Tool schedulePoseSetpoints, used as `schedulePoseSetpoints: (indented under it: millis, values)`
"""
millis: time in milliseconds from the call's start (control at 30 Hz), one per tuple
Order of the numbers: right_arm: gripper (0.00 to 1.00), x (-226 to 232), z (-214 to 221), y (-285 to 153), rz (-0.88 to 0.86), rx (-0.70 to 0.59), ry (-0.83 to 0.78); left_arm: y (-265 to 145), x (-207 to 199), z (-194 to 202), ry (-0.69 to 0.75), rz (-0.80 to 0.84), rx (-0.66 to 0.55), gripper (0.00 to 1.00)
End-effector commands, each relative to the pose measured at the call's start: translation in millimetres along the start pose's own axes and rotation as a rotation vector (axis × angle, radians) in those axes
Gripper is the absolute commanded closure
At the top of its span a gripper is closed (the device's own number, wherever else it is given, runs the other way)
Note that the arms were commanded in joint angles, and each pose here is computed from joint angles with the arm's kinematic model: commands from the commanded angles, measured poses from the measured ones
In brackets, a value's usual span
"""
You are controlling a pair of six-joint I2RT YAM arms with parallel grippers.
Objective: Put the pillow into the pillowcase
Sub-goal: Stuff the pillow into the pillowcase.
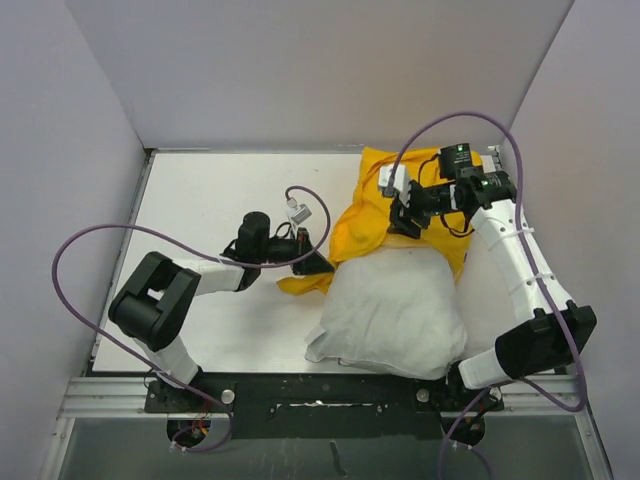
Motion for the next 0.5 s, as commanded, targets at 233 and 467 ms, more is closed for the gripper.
schedulePoseSetpoints:
  millis: [233,467]
  values:
    - [0.03,137,-14,-8,-0.585,-0.319,-0.408,10,-26,10,-0.156,0.148,-0.157,1.00]
    - [0.13,129,37,43,-0.431,0.075,-0.548,6,-38,6,-0.160,0.158,-0.179,1.00]
Point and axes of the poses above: each gripper's point midway between its finger pads, its own y axis out along the fingers, its own x axis along the line the jaws close on, z = x × y, the point moved 9 cm from there along -y, back along the fingers, and after that the axes turned 15 degrees about y, right-handed, at the moved point
